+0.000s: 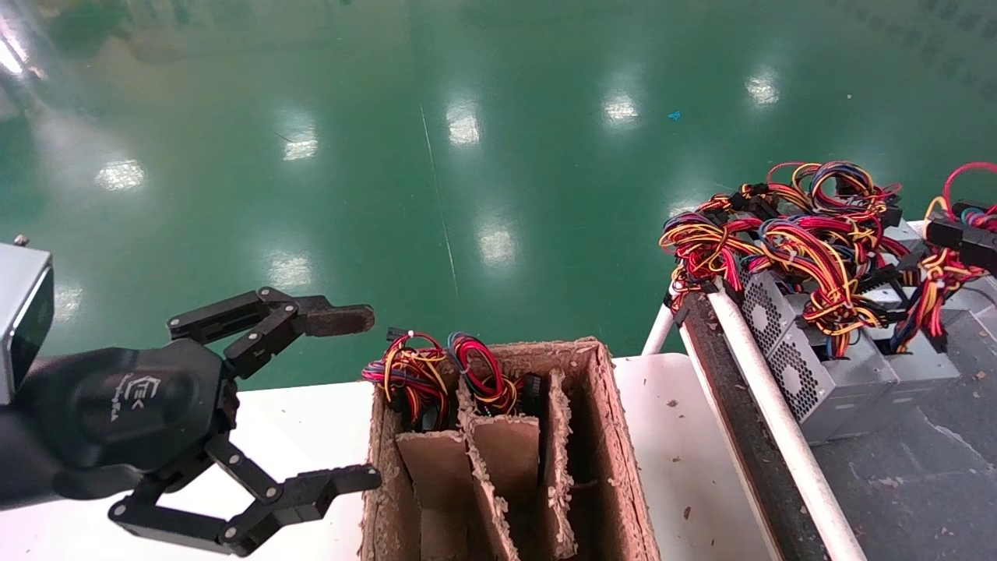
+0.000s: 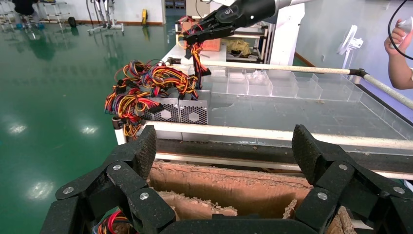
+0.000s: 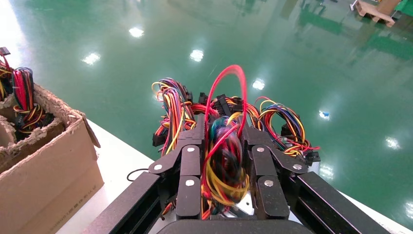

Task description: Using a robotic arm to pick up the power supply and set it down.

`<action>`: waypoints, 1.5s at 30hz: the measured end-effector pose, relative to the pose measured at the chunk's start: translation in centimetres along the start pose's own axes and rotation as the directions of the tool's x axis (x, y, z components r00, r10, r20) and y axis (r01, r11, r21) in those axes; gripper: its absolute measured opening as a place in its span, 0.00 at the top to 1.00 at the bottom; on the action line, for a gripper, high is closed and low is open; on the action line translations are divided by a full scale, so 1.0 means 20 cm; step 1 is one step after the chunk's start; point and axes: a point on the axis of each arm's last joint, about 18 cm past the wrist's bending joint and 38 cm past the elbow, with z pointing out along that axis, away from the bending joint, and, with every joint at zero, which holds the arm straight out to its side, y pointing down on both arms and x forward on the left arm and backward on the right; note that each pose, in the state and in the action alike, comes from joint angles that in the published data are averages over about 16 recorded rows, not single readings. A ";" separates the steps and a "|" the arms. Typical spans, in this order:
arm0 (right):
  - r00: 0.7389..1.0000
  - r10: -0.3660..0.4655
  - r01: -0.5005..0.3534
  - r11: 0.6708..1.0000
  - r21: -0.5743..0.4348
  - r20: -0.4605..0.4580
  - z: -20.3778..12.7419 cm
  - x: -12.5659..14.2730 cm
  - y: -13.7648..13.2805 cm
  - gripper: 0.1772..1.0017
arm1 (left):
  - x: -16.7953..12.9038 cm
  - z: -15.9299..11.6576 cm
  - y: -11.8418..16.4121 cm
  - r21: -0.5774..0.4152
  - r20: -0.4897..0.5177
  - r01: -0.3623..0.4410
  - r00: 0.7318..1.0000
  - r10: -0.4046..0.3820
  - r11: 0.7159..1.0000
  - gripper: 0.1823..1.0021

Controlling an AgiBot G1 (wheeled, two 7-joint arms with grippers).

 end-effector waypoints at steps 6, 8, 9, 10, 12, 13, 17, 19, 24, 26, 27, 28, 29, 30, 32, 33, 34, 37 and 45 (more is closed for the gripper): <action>1.000 0.010 -0.010 1.000 0.003 0.001 0.02 0.00 0.01 0.79 | 0.00 0.00 0.00 0.000 0.000 0.000 1.000 0.000 1.000 0.00; 1.000 0.010 -0.010 1.000 0.007 0.002 0.02 0.00 0.01 0.76 | 0.00 0.00 0.00 0.000 0.000 0.000 1.000 0.000 1.000 0.00; 1.000 0.009 -0.009 1.000 0.009 0.002 0.02 -0.01 0.01 0.75 | 0.00 0.00 0.00 0.000 0.000 0.000 1.000 0.000 1.000 0.00; 1.000 0.008 -0.008 1.000 0.012 0.002 0.03 -0.01 0.00 0.73 | 0.00 0.00 0.00 0.000 0.000 0.000 1.000 0.000 1.000 0.00; 1.000 0.004 -0.004 1.000 0.018 0.003 0.03 -0.01 0.00 0.70 | 0.00 0.00 0.00 0.000 0.000 0.000 1.000 0.000 1.000 0.00; 1.000 0.001 -0.001 1.000 0.022 0.004 0.03 -0.01 -0.01 0.69 | 0.00 0.00 0.00 0.000 0.000 0.000 1.000 0.000 1.000 0.00; 1.000 -0.016 0.016 0.999 0.045 0.010 0.05 -0.01 -0.04 0.61 | 0.00 0.00 0.00 0.000 0.000 0.000 1.000 0.000 1.000 0.00; 0.999 -0.027 0.026 0.998 0.058 0.019 0.06 -0.02 -0.06 0.56 | 0.00 0.00 0.00 0.000 0.000 0.000 1.000 0.000 1.000 0.00; 0.997 -0.053 0.048 0.995 0.092 0.051 0.08 -0.06 -0.10 0.43 | 0.00 0.00 0.00 0.000 0.000 0.000 1.000 0.000 1.000 0.00; 0.996 -0.060 0.053 0.993 0.106 0.069 0.10 -0.08 -0.11 0.38 | 0.00 0.00 0.00 0.000 0.000 0.000 1.000 0.000 1.000 0.00; 0.995 -0.063 0.054 0.992 0.113 0.079 0.10 -0.09 -0.12 0.35 | 0.00 0.00 0.00 0.000 0.000 0.000 1.000 0.000 1.000 0.00; 0.994 -0.066 0.055 0.991 0.121 0.090 0.11 -0.10 -0.13 0.32 | 0.00 0.00 0.00 0.000 0.000 0.000 1.000 0.000 1.000 0.00; 0.993 -0.068 0.055 0.990 0.127 0.101 0.12 -0.11 -0.13 0.29 | 0.00 0.00 0.00 0.000 0.000 0.000 1.000 0.000 1.000 0.00; 0.991 -0.070 0.055 0.989 0.134 0.113 0.13 -0.13 -0.14 0.27 | 0.00 0.00 0.00 0.000 0.000 0.000 1.000 0.000 1.000 0.00; 0.988 -0.072 0.051 0.988 0.145 0.139 0.14 -0.15 -0.15 0.22 | 0.00 0.00 0.00 0.000 0.000 0.000 1.000 0.000 1.000 0.00; 0.986 -0.071 0.048 0.988 0.150 0.152 0.15 -0.17 -0.15 0.20 | 0.00 0.00 0.00 0.000 0.000 0.000 1.000 0.000 1.000 0.00; 0.984 -0.070 0.045 0.987 0.154 0.164 0.16 -0.18 -0.15 0.17 | 0.00 0.00 0.00 0.000 0.000 0.000 1.000 0.000 1.000 0.00; 0.977 -0.068 0.033 0.985 0.170 0.201 0.18 -0.22 -0.16 0.13 | 0.00 0.00 0.00 0.000 0.001 0.000 1.000 0.000 1.000 0.00; 0.951 -0.063 0.000 0.979 0.205 0.304 0.24 -0.34 -0.18 0.04 | 0.00 0.00 0.00 0.000 0.001 0.000 1.000 0.000 1.000 0.00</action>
